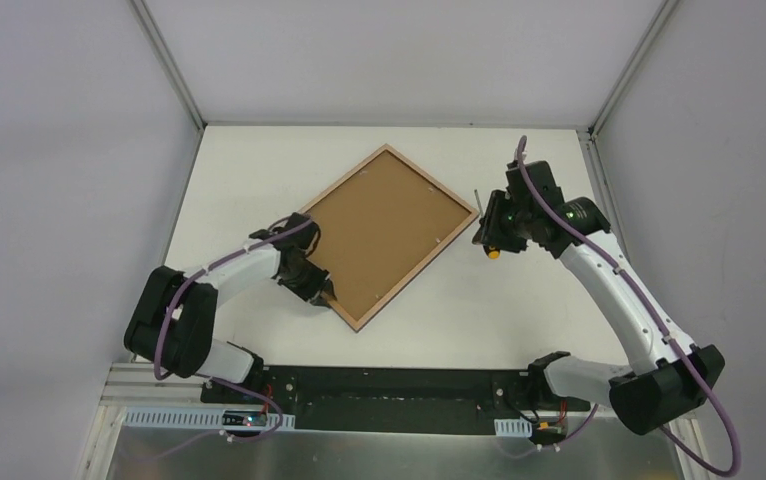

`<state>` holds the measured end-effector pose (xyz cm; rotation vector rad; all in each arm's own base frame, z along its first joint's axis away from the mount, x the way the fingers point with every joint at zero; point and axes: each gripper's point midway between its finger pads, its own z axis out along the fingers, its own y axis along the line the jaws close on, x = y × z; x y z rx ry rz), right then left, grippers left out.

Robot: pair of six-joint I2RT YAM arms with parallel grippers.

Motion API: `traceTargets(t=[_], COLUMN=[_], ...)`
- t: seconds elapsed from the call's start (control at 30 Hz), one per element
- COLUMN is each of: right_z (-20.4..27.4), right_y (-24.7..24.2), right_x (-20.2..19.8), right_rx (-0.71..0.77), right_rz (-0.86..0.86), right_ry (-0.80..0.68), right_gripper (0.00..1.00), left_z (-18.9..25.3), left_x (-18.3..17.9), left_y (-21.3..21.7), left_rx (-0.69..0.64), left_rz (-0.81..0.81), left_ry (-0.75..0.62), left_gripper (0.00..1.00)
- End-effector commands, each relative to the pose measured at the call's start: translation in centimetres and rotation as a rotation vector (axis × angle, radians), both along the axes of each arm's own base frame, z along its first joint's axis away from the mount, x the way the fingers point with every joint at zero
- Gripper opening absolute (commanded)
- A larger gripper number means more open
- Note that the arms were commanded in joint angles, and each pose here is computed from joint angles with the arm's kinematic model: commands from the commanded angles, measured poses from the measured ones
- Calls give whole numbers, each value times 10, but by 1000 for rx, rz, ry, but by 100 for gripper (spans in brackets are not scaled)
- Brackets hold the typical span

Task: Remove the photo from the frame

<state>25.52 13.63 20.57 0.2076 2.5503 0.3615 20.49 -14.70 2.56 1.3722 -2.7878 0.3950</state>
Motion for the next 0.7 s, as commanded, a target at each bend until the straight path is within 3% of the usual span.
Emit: traceTargets(t=[0.0,0.23,0.37,0.53,0.67], right_z=[14,-11,-15,-22,-30], right_y=[7,-1,2,-3,-4], right_x=[-37,-66,-67,-65,-60], right_rx=[89,96,114,79,53], right_rz=[48,45,47,41,31], right_ry=[48,104,108,120,134], right_gripper=[0,0,0,0,0], left_z=[-7,-14,-5,15,27], left_x=[-15,-36,-37,-36,-38], left_y=[-24,-94,-121,-126,-122], left_rx=[70,99,77,43,-10], left_rz=[300,369,298,94,-218], left_ry=[61,48,13,-67,-86], left_gripper=[0,2,38,71,83])
